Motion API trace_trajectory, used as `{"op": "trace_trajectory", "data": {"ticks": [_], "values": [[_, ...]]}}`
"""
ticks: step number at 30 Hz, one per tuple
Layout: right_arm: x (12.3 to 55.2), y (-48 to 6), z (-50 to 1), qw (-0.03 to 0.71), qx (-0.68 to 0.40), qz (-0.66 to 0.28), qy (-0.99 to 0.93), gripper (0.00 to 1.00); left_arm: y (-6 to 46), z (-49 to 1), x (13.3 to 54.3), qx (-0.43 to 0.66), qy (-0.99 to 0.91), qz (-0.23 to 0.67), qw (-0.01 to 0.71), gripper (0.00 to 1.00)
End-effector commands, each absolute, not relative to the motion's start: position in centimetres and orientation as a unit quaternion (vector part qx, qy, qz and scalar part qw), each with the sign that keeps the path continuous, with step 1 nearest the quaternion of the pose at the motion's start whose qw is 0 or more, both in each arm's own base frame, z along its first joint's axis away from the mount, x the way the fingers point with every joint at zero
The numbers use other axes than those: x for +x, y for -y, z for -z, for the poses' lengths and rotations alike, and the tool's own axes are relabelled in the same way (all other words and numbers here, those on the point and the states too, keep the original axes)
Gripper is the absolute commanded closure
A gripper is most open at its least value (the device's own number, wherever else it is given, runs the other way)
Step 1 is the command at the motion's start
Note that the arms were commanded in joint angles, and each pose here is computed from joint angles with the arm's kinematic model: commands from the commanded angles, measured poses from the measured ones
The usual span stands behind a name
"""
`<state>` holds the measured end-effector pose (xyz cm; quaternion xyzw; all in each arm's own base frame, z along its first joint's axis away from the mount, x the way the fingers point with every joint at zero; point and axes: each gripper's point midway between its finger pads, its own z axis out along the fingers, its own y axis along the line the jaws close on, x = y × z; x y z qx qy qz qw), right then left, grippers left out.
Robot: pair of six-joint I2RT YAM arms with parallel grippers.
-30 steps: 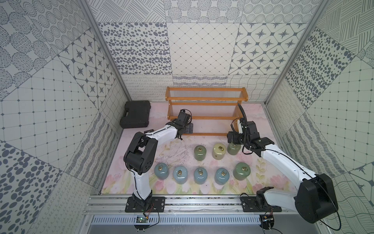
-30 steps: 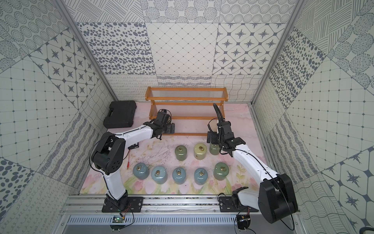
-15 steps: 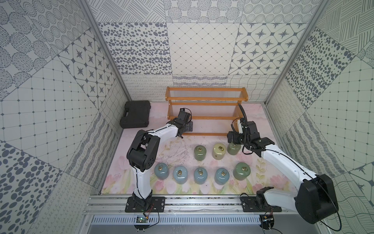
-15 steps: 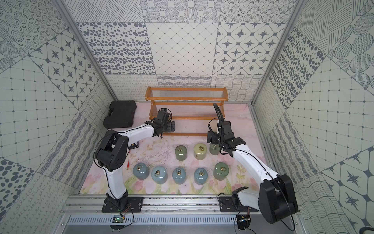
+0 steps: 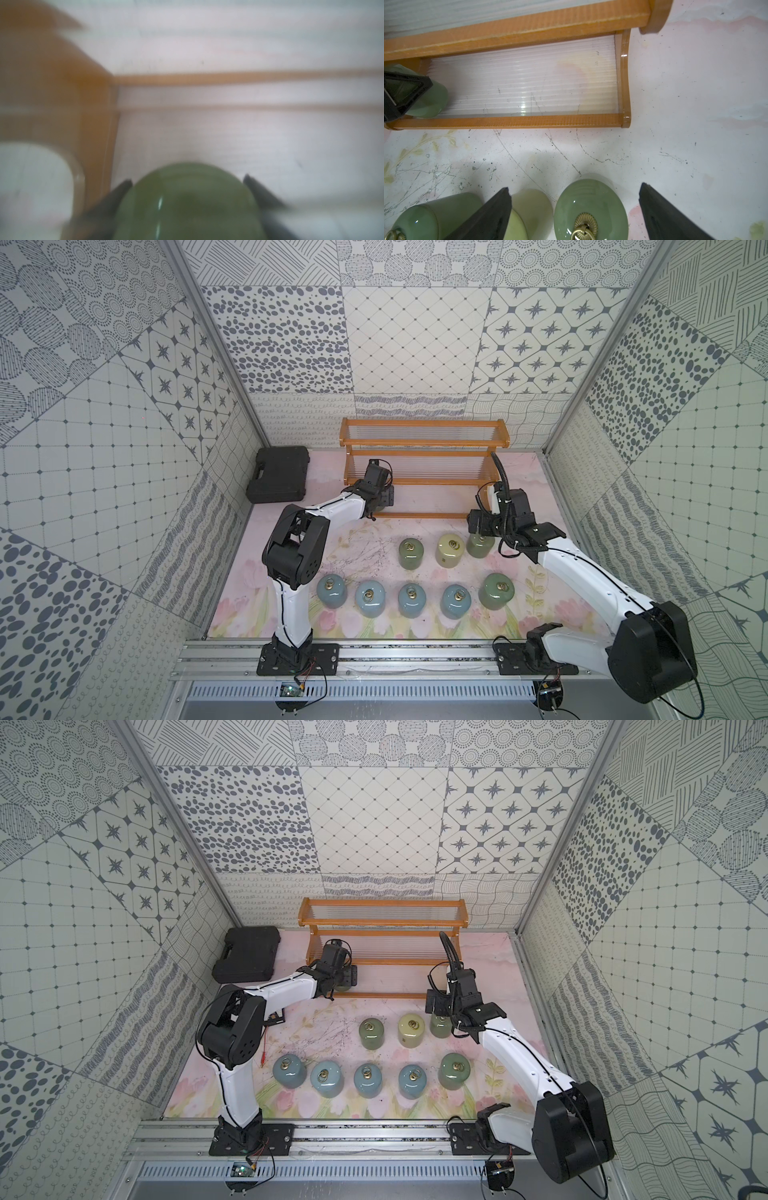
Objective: Remove the tea canisters from the shelf
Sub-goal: Pick up the tea canister from the shelf.
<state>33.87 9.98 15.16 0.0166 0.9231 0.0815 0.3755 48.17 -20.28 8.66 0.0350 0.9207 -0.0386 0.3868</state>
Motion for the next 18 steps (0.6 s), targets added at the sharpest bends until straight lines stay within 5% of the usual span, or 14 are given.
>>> {"op": "trace_trajectory", "data": {"ticks": [1,18], "values": [[34.0,-9.9,-15.7,0.387,0.021,-0.087,-0.918,0.00,20.8,-7.6,47.4,0.048,-0.927,0.058,0.366,0.14],[33.9,-10.1,-15.7,0.386,0.020,-0.093,-0.918,0.00,22.1,-11.0,45.5,0.095,-0.918,0.106,0.371,0.25]]}}
